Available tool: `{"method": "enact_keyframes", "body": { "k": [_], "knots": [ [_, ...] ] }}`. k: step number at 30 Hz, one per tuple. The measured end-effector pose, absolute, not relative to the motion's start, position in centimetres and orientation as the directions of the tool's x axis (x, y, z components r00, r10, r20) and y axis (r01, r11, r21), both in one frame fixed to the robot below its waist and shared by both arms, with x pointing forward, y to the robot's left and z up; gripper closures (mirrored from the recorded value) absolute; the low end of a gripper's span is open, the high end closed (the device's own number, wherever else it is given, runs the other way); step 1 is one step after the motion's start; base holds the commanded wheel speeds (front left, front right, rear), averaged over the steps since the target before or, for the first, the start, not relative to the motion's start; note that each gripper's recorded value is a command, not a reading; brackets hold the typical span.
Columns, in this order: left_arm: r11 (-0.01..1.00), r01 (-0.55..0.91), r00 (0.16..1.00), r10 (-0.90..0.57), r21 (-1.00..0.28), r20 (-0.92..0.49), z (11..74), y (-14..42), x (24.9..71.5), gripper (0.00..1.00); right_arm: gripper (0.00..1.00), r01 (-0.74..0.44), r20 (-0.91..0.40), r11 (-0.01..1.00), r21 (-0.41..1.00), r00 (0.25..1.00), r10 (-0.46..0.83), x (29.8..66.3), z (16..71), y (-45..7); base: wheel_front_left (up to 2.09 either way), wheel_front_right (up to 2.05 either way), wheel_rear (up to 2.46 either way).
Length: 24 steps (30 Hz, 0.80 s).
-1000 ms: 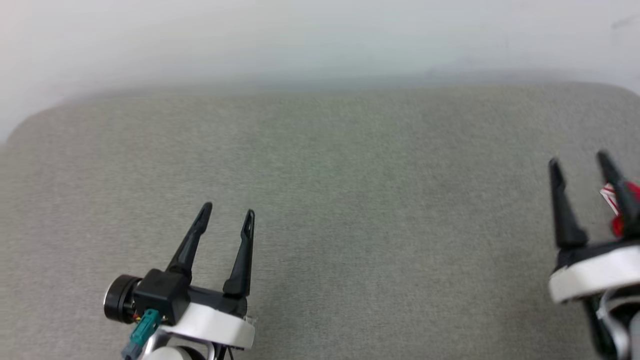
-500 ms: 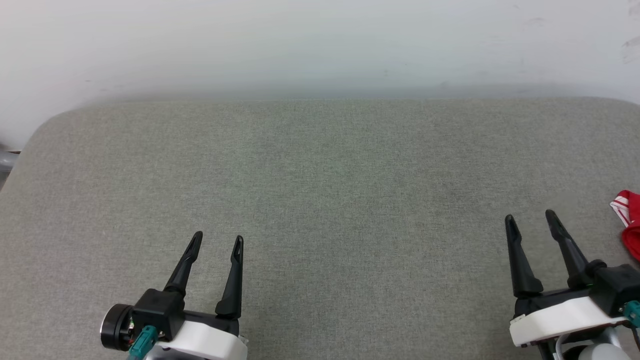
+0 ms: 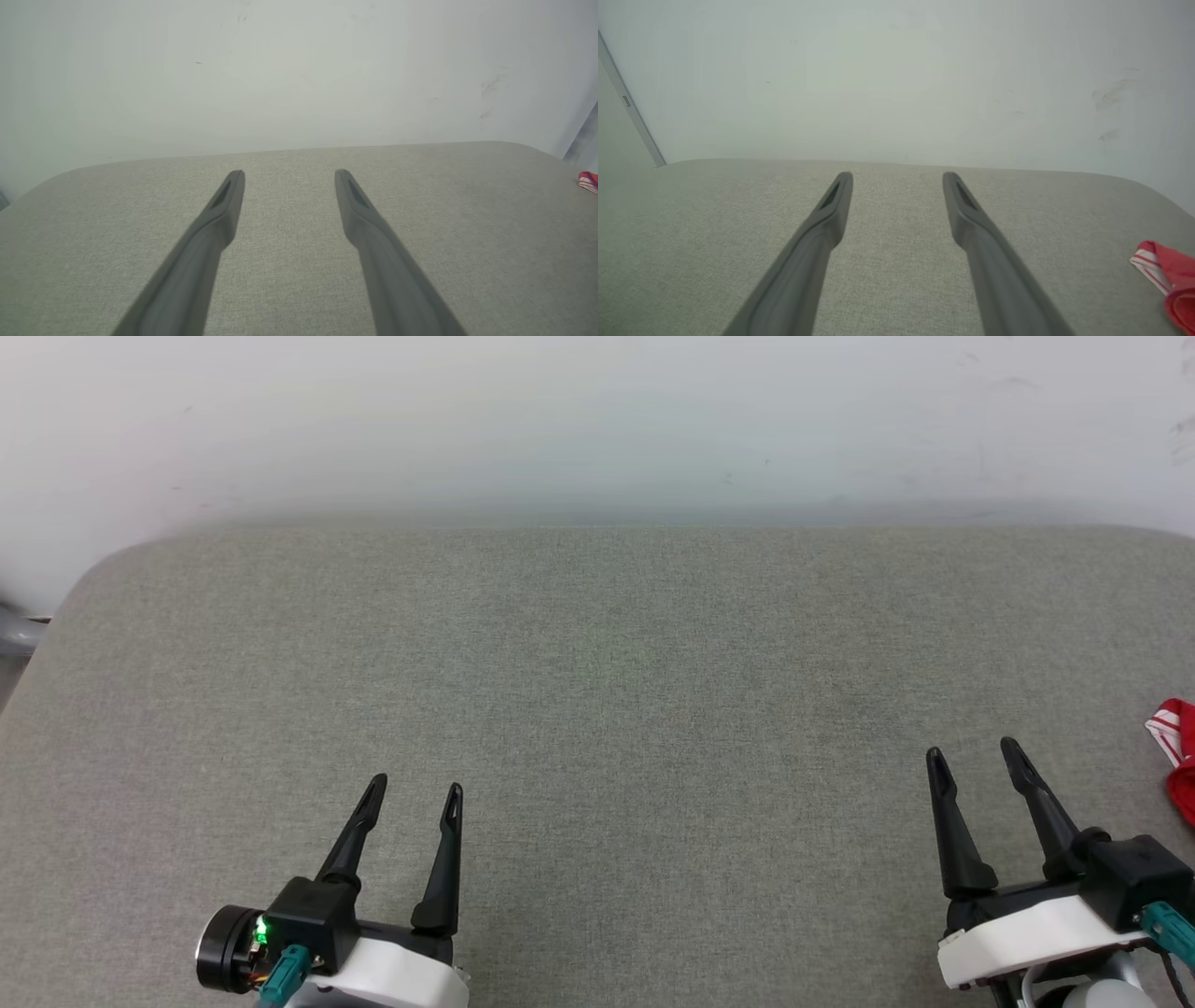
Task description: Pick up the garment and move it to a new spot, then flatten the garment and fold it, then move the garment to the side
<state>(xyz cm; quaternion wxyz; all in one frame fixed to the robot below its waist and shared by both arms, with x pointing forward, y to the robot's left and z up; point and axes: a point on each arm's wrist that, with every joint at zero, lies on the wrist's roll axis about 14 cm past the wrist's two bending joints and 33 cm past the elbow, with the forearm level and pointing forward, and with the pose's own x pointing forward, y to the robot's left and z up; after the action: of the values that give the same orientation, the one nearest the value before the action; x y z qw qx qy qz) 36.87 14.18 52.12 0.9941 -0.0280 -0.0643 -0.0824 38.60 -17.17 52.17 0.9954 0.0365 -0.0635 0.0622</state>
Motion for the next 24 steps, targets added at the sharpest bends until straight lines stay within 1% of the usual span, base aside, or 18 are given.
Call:
{"method": "enact_keyframes", "body": {
  "k": [11, 18, 19, 24],
  "knots": [
    [0.984, 0.175, 0.976, -0.169, -0.030, 0.138, 52.3, 13.9, 37.0, 0.00, 0.00, -0.121, 0.141, 0.991, 0.062, 0.984, 0.111, 38.5, 52.5, -17.4, 0.00, 0.00, 0.00],
    [0.984, 0.171, 0.977, -0.163, -0.052, 0.139, 52.3, 14.0, 36.9, 0.00, 0.00, -0.117, 0.150, 0.991, 0.063, 0.983, 0.106, 38.3, 52.8, -17.5, 0.00, 0.00, 0.00],
    [0.984, 0.171, 0.977, -0.162, -0.054, 0.135, 52.2, 14.0, 36.9, 1.00, 1.00, -0.116, 0.147, 0.991, 0.064, 0.983, 0.106, 38.3, 52.7, -17.5, 0.00, 0.00, 0.00],
    [0.983, 0.164, 0.984, -0.158, -0.087, 0.078, 50.4, 14.1, 36.4, 1.00, 1.00, -0.105, 0.083, 0.990, 0.092, 0.992, 0.098, 37.7, 50.7, -17.6, 0.00, 0.00, 0.00]
  ]
}}
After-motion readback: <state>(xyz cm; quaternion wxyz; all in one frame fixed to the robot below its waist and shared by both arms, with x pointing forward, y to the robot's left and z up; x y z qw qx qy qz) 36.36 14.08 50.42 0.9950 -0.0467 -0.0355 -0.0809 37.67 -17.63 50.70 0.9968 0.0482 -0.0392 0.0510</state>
